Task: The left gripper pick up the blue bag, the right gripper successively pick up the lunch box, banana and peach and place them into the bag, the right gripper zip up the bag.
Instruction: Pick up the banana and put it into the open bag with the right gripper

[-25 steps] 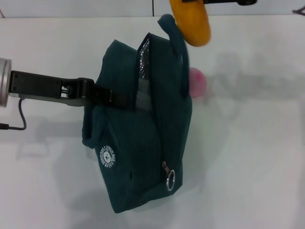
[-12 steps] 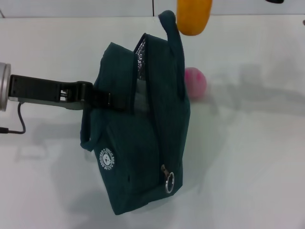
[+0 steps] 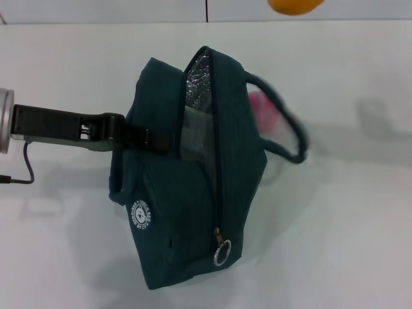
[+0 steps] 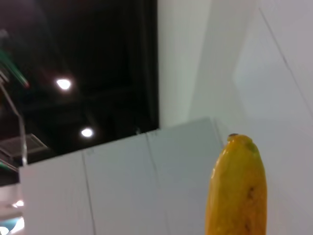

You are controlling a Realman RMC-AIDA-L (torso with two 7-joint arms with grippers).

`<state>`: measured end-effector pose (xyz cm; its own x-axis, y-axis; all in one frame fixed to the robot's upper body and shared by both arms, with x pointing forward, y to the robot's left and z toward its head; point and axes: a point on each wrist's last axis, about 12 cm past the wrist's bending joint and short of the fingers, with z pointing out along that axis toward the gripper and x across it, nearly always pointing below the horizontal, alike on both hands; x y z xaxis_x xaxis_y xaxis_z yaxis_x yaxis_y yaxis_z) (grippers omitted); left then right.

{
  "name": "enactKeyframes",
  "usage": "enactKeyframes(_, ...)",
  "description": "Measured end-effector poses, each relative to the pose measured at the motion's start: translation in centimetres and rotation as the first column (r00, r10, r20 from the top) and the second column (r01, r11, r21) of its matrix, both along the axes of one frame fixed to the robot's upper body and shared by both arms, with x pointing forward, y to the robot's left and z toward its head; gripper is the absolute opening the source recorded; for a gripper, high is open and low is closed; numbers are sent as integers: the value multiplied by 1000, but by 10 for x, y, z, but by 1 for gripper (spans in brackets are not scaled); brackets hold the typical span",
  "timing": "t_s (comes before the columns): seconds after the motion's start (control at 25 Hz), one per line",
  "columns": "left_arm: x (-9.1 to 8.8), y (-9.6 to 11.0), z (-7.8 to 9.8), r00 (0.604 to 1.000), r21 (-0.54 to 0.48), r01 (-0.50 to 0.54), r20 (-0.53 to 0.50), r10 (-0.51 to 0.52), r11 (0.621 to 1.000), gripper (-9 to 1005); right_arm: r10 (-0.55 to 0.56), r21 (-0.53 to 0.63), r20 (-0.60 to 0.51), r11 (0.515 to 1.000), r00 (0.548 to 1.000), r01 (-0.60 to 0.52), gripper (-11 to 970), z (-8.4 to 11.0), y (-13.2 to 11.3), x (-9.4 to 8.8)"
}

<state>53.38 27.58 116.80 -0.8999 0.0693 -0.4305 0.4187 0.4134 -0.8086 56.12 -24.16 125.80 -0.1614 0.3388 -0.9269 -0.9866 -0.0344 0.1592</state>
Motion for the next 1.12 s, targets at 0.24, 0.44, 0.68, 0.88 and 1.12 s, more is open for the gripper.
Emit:
enactKeyframes(0.24, 1, -2, 1, 1000, -3, 3, 2, -3, 1000, 39, 28, 52, -93, 998, 995, -23, 419, -32, 12, 6)
enactKeyframes(0.44, 1, -3, 2, 1000, -13, 4, 8, -4, 1000, 39, 86, 20, -145, 996, 986, -84, 419, -60, 43, 8)
enactKeyframes(0.68, 3, -6, 3, 1000, -18, 12, 13, -12, 1000, 40, 59, -14, -235, 998, 970, -64, 420, -78, 58, 13)
enactKeyframes(0.88, 3, -6, 3, 1000, -19, 11, 13, -10, 1000, 41, 34, -19, -271, 999, 962, -40, 420, -87, 57, 12)
enactKeyframes(1.12, 3, -6, 4, 1000, -21, 9, 15, -9, 1000, 42, 15, -27, -323, 999, 946, -24, 421, -98, 54, 10)
